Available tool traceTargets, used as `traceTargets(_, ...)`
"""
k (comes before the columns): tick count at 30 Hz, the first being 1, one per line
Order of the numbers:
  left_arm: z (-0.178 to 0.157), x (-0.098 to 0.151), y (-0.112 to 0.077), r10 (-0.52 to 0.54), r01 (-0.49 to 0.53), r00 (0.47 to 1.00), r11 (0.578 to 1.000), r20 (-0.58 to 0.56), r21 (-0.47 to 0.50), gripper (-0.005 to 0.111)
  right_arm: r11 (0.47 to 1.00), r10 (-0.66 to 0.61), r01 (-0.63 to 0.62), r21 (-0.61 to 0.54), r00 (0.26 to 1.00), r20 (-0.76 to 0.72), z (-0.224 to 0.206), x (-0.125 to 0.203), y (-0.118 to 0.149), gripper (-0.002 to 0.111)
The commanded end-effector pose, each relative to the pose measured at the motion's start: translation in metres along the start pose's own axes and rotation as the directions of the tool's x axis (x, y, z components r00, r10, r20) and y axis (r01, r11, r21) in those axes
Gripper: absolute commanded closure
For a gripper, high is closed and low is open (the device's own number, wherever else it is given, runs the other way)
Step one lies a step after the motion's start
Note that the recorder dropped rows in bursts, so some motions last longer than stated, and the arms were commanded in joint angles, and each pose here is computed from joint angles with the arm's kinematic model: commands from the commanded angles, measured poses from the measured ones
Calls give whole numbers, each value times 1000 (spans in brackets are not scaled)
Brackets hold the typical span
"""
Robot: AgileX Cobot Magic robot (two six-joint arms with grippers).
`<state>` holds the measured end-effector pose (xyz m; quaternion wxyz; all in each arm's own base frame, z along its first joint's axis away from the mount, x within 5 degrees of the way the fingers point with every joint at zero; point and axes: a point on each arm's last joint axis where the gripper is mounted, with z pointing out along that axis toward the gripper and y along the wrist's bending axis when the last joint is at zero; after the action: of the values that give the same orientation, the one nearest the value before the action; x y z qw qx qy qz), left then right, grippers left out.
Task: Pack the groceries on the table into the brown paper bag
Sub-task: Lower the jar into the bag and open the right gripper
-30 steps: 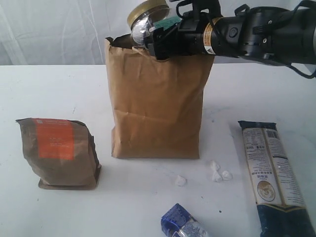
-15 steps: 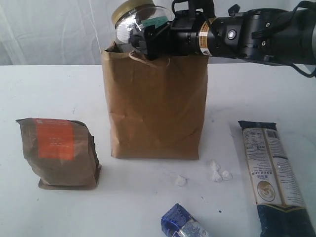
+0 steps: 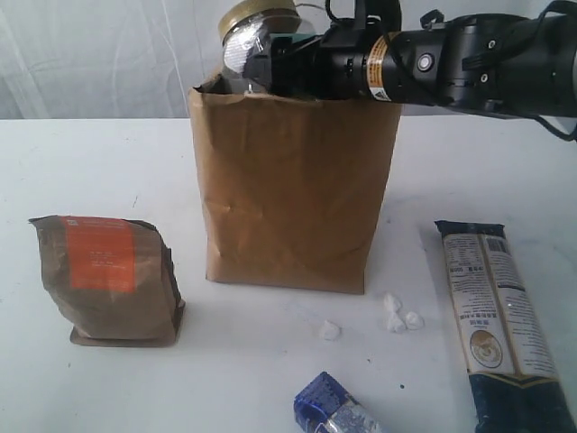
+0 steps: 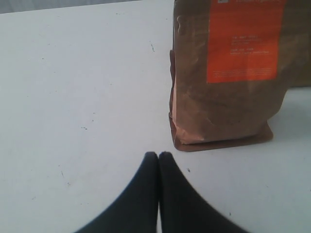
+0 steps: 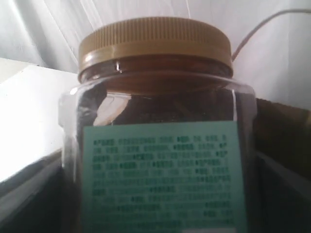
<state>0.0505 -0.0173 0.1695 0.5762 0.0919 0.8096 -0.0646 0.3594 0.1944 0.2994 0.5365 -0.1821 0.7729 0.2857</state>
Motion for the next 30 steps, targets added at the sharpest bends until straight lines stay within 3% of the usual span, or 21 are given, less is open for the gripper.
traceTargets(1,0,0,-1,-14,14,1000,1000,6,7,107,999,34,-34,-19,999,28,-9,-11,4,35)
traceTargets(8,0,0,-1,-14,14,1000,1000,6,7,107,991,15,-18,-132,1000,-17,-12,-9,16,35)
traceTargets(13,0,0,-1,-14,14,1000,1000,6,7,107,968,35,-70,-240,988,-148,-15,2,26,25)
traceTargets(18,0,0,0,-14,14,1000,1000,8,6,107,965,44,-97,-244,976,-214,-16,7,27,21)
traceTargets(22,0,-3,1,-14,15,999,1000,40,-8,107,983,51,-82,-167,982,-182,-14,5,20,21)
traceTargets(30,0,-5,2,-14,15,998,1000,59,-16,107,976,49,-88,-198,980,-195,-15,6,23,21)
